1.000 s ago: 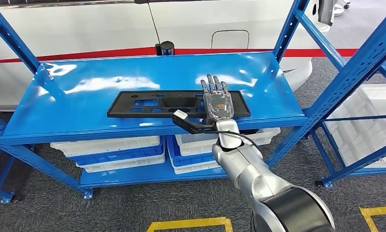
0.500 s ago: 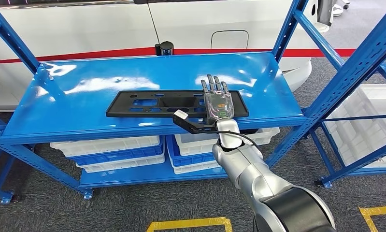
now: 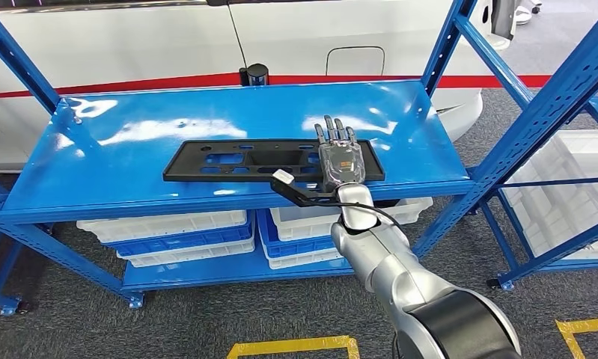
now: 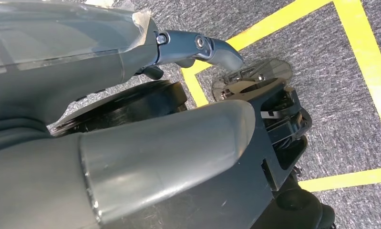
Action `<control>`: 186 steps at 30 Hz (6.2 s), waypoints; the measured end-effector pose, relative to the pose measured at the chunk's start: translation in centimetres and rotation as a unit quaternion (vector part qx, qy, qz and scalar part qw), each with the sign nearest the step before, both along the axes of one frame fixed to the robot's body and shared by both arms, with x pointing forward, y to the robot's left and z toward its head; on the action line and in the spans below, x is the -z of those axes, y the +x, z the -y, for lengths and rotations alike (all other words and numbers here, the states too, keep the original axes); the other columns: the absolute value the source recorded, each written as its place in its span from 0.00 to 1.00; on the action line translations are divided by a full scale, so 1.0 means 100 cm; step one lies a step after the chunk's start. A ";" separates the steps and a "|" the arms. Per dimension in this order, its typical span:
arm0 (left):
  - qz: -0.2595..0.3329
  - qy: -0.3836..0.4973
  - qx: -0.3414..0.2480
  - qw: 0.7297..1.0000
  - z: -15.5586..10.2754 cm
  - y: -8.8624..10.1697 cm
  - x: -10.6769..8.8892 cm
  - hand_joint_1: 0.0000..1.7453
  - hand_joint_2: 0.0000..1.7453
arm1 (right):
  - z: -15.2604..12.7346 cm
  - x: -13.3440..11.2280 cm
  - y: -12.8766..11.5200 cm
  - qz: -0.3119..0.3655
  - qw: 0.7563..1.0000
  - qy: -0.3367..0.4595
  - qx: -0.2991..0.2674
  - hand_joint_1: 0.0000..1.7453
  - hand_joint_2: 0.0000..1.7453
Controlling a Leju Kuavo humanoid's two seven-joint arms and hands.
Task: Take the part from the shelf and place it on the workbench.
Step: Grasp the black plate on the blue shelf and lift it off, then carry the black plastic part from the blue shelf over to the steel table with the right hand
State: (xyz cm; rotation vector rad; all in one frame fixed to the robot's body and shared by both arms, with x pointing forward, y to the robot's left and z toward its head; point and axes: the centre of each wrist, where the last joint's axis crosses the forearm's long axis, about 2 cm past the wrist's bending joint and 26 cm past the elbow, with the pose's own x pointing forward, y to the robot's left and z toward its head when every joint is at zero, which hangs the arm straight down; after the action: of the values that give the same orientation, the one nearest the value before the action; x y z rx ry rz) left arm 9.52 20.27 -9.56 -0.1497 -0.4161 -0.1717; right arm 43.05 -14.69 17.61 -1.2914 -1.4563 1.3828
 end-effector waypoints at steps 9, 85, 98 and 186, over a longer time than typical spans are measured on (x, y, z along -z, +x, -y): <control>-0.003 0.000 -0.002 1.000 0.000 0.000 0.000 0.00 0.00 | 0.010 0.010 -0.002 -0.023 1.000 0.009 0.011 1.00 1.00; -0.026 0.027 -0.061 0.997 -0.008 -0.006 0.003 0.00 1.00 | -0.015 -0.074 -0.003 0.227 0.964 0.062 -0.125 1.00 1.00; -0.024 0.019 -0.076 0.997 -0.014 -0.010 0.004 0.00 1.00 | -0.032 -0.083 -0.006 0.232 0.959 0.077 -0.146 1.00 1.00; -0.027 0.025 -0.132 0.991 -0.038 -0.029 0.010 0.00 1.00 | 0.103 -0.037 -0.094 0.311 0.938 0.140 -0.061 1.00 1.00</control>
State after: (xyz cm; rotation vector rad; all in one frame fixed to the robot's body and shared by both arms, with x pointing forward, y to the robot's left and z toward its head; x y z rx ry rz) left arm 6.66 24.07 -10.61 -0.0479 -0.3734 0.0820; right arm 33.61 -24.98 21.35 -1.5400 -2.0974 0.8117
